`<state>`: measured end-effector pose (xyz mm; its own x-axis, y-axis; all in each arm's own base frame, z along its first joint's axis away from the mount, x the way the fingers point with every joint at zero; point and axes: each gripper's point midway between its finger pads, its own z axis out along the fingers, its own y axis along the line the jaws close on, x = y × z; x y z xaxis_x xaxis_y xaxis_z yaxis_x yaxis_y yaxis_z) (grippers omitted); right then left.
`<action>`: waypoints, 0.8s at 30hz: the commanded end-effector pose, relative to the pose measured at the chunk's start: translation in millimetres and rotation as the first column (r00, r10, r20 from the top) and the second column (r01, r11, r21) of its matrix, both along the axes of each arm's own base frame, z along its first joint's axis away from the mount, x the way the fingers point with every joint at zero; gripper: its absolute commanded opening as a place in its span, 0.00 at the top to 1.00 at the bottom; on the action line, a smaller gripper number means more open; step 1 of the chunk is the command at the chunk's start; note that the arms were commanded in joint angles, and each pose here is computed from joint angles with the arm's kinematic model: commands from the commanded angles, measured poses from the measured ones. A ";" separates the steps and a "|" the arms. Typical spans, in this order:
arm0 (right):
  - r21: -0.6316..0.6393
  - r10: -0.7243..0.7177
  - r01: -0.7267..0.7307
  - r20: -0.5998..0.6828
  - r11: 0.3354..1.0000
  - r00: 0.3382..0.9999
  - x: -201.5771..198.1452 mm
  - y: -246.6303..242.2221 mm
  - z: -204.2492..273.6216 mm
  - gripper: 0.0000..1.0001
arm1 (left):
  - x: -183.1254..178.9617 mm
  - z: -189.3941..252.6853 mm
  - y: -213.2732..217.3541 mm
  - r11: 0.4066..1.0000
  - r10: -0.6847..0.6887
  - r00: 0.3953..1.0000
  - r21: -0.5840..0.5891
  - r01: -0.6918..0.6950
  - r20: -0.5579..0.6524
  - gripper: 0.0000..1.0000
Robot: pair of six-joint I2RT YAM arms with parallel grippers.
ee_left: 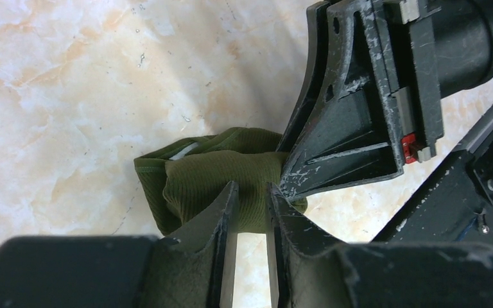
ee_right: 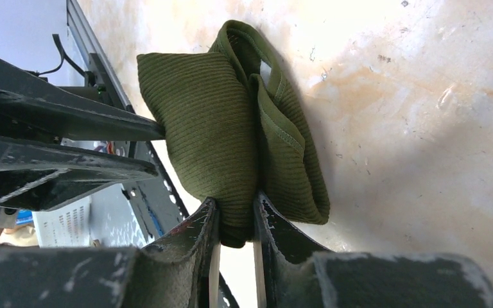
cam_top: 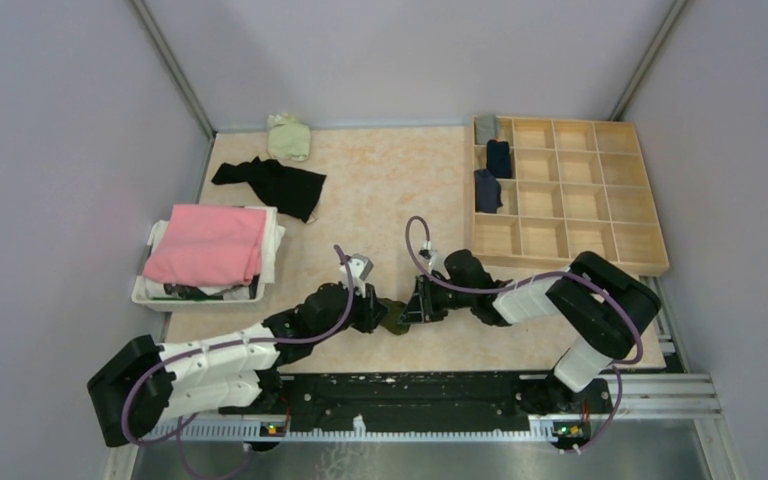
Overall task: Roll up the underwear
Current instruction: Roll the underwear to the center of the board.
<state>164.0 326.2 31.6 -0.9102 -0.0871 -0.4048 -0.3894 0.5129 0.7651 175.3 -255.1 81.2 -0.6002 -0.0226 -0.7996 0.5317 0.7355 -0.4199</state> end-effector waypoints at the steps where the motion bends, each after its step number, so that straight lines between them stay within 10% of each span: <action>1: -0.055 -0.011 0.011 -0.010 0.998 1.000 2.0 -7.8 -8.4 0.80 | 10.5 7.9 -10.9 1.000 0.005 0.999 -0.022 -0.005 0.031 0.72; 24: -0.130 -0.070 0.104 0.244 0.986 0.967 29.5 -33.0 34.6 0.42 | 9.1 -49.6 -1.6 0.994 0.053 0.996 0.103 -0.045 -0.073 0.76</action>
